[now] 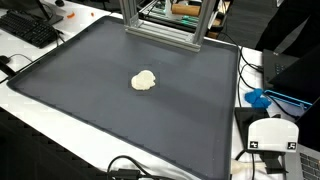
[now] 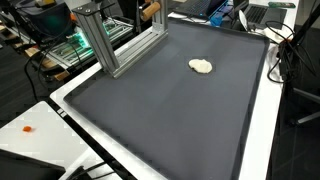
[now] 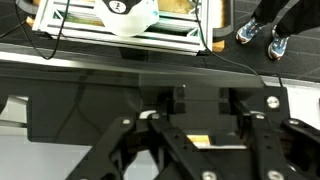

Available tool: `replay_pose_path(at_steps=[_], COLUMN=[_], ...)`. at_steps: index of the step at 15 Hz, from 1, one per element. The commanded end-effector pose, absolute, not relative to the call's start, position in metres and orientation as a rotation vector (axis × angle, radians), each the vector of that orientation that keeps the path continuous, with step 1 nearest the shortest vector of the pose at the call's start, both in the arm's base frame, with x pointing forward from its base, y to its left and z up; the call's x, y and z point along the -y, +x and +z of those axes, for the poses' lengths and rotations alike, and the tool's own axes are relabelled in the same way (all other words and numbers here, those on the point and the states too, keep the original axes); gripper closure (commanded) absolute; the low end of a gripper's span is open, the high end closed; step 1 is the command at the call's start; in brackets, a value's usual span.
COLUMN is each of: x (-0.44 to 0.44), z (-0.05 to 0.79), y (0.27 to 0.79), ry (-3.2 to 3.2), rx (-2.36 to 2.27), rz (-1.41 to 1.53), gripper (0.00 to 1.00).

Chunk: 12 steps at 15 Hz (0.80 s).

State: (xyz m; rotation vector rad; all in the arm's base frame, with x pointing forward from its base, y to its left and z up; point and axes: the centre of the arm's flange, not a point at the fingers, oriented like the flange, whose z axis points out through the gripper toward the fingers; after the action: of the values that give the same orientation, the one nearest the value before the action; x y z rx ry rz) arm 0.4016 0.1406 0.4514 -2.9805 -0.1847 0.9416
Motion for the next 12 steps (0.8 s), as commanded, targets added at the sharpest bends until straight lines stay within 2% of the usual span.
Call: replay_pose_path(at_steps=[1,7,8,9,11,12], x=[-0.1516,-0.1541,-0.1536,-0.1530,-0.1528,-0.1525], z=[0.4426,0.4403,0.4400,0.4394,0.4398,0.4420], y=[0.3877,0.3893,0.3898,0.3902,0.3914,0.3928], ry=[-2.997,-3.019,-3.013,-3.017,-3.020,-3.014], rx=[0.248,0.260,0.262,0.258,0.258,0.253], rz=[0.962,0.948,0.952,0.950,0.939,0.928], gripper=[0.65,0.65,0.29,0.12,0.01,0.00])
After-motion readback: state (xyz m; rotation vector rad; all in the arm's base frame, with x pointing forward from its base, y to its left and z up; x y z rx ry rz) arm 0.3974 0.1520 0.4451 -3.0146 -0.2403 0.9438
